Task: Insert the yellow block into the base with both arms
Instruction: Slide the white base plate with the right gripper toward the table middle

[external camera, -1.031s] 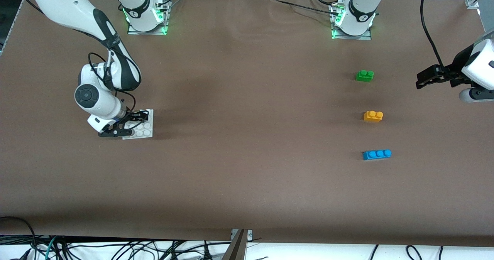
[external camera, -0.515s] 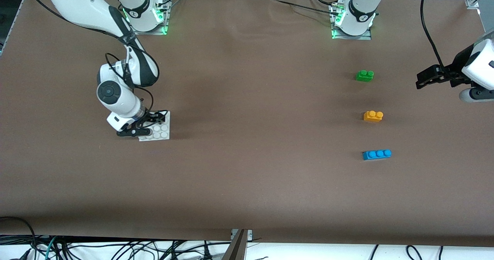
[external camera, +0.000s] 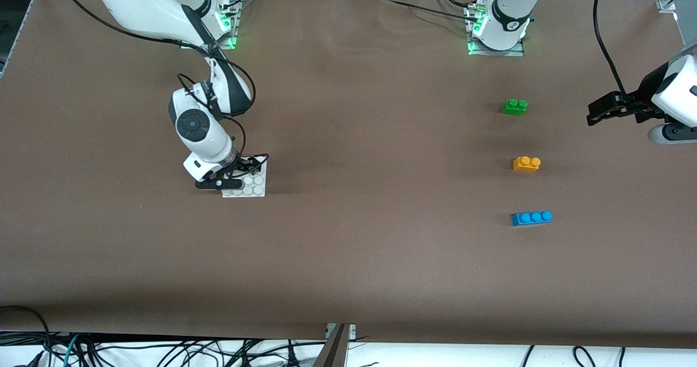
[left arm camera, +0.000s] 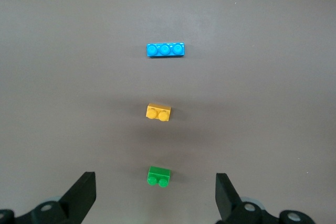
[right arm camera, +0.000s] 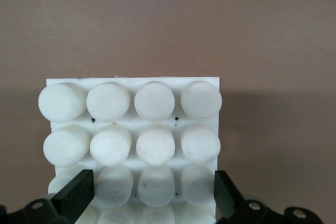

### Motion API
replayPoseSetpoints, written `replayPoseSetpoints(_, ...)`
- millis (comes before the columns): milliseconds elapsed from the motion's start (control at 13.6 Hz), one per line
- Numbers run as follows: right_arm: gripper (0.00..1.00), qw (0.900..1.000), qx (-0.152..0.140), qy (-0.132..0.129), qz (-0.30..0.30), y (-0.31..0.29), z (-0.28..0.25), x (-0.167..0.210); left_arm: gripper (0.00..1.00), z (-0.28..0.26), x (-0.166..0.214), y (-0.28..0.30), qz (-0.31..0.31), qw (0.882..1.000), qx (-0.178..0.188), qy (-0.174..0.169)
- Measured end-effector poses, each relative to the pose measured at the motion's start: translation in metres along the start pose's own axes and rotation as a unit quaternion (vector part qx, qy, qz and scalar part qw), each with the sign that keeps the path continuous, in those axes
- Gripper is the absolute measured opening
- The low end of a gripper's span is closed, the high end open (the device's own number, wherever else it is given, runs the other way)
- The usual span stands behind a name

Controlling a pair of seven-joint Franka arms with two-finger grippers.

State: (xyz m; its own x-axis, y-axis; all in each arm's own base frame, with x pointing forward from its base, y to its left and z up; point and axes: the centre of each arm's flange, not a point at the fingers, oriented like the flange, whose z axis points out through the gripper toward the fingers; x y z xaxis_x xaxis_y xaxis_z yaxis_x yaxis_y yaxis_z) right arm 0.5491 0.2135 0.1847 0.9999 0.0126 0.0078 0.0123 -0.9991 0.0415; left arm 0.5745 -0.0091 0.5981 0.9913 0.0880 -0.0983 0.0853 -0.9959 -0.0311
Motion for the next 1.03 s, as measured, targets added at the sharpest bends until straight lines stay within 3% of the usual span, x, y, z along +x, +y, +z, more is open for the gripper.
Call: replayPoseSetpoints(1031, 1.0, 0.999, 0.024, 0.03, 0.032, -0.162, -0.006, -0.035, 1.0, 0.0, 0.0, 0.0, 0.0, 1.0, 0.0, 0.0)
